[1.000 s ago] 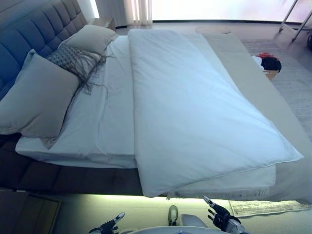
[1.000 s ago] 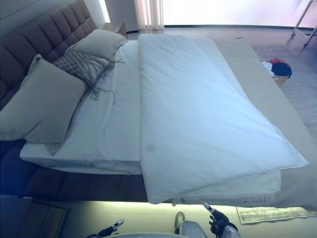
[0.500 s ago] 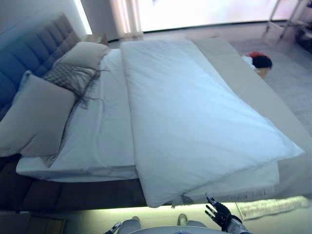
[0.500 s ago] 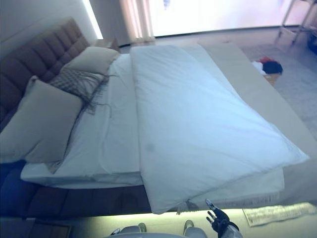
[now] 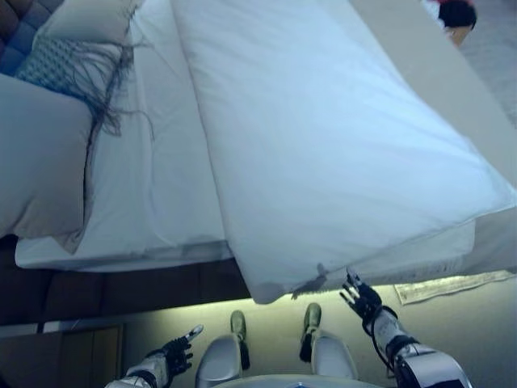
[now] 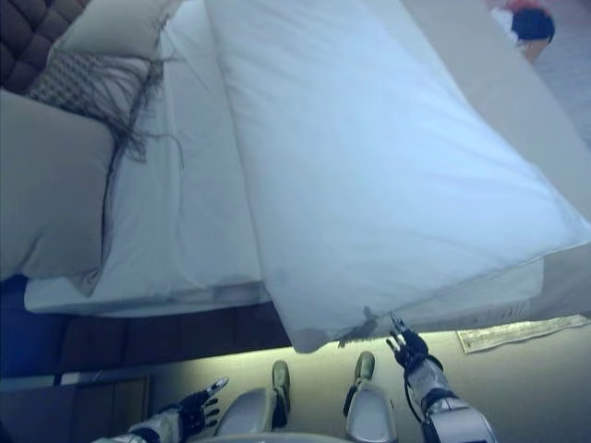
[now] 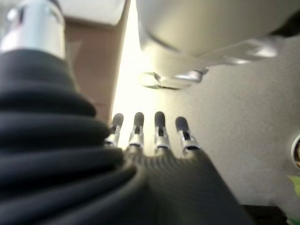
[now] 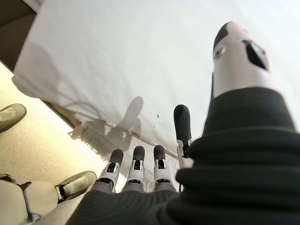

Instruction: Make the bed neatly

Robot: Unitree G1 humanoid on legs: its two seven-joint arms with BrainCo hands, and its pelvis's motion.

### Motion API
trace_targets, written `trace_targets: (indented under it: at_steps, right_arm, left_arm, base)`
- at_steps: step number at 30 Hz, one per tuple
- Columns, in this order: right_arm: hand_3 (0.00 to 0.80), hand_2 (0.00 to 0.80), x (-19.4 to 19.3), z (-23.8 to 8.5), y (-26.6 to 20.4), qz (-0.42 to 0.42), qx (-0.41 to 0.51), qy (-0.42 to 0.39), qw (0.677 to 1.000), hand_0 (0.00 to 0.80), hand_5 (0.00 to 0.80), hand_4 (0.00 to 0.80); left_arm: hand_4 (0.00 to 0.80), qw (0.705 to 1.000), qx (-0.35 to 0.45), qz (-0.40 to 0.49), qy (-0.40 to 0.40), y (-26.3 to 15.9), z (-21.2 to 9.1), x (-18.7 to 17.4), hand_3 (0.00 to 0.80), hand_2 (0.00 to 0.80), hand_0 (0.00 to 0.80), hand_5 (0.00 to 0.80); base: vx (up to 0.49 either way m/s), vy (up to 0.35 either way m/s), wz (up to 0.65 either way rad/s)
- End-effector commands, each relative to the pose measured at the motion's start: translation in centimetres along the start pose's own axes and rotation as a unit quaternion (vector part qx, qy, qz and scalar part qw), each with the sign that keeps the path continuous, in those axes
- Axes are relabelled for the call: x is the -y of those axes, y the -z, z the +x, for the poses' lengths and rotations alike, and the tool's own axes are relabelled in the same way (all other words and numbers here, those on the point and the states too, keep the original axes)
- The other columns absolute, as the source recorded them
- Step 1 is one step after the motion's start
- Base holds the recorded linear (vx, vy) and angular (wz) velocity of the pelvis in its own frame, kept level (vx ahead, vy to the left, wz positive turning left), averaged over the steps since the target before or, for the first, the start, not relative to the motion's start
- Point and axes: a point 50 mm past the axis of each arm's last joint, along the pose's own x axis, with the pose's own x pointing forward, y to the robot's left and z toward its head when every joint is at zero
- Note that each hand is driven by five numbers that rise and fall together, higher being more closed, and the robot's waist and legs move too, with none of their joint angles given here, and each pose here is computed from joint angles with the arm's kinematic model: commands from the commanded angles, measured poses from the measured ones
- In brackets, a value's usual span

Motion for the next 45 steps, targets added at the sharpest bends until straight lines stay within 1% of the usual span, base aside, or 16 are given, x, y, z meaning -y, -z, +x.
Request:
trace_targets:
  at_steps: [1,8,11,18,24,29,32,35,41,45]
  right_arm:
    - [0.0,0.0,-0.2,0.3,-1.5,0.028,0.007,0.021,0.999,0.0,0.0,0.0]
    - [0.0,0.0,-2.1,0.9,-5.8,0.057,0.039,0.028,0.997,0.0,0.0,0.0]
    - [0.0,0.0,-2.1,0.8,-7.4,0.064,0.049,0.037,0.996,0.0,0.0,0.0]
    - [0.0,0.0,-2.3,0.6,-9.7,0.069,0.069,0.038,0.995,0.0,0.0,0.0]
    - [0.0,0.0,-3.1,0.3,-12.1,0.071,0.103,0.009,0.992,0.0,0.0,0.0]
    - [0.0,0.0,-4.5,-0.3,-15.2,0.057,0.146,-0.024,0.987,0.0,0.0,0.0]
    - [0.0,0.0,-5.7,-0.8,-17.6,0.051,0.174,-0.044,0.982,0.0,0.0,0.0]
    - [0.0,0.0,-7.1,-1.8,-20.5,0.044,0.202,-0.059,0.977,0.0,0.0,0.0]
    - [0.0,0.0,-9.6,-4.2,-25.6,0.042,0.26,-0.091,0.96,0.0,0.0,0.0]
    - [0.0,0.0,-11.5,-5.6,-27.7,0.027,0.286,-0.114,0.951,0.0,0.0,0.0]
  left_arm:
    - [0.0,0.999,0.031,-0.006,0.019,-1.6,0.1,0.8,0.0,0.0,0.0,0.0]
    - [0.0,0.996,0.086,-0.018,0.029,-6.3,-0.1,1.7,0.0,0.0,0.0,0.0]
    - [0.0,0.994,0.102,-0.019,0.03,-7.8,-0.3,2.0,0.0,0.0,0.0,0.0]
    - [0.0,0.99,0.133,-0.027,0.042,-10.0,-0.7,2.6,0.0,0.0,0.0,0.0]
    - [0.0,0.985,0.161,-0.036,0.053,-11.9,-1.1,3.3,0.0,0.0,0.0,0.0]
    - [0.0,0.983,0.169,-0.046,0.059,-12.5,-1.2,3.9,0.0,0.0,0.0,0.0]
    - [0.0,0.983,0.165,-0.057,0.058,-12.1,-1.1,3.8,0.0,0.0,0.0,0.0]
    - [0.0,0.981,0.165,-0.089,0.054,-11.6,-1.0,3.4,0.0,0.0,0.0,0.0]
    - [0.0,0.982,0.161,-0.086,0.044,-10.4,-1.0,2.1,0.0,0.0,0.0,0.0]
    - [0.0,0.983,0.159,-0.087,0.041,-9.4,-1.0,1.3,0.0,0.0,0.0,0.0]
  base:
    - [-0.148,0.016,0.07]
    - [-0.118,0.005,0.06]
    - [-0.082,0.002,0.02]
    - [-0.068,0.011,0.0]
    - [-0.045,0.0,0.05]
    - [-0.053,-0.021,0.07]
    - [-0.043,-0.039,0.11]
    - [-0.001,-0.052,0.09]
    - [0.018,-0.044,0.14]
    - [0.014,-0.016,0.04]
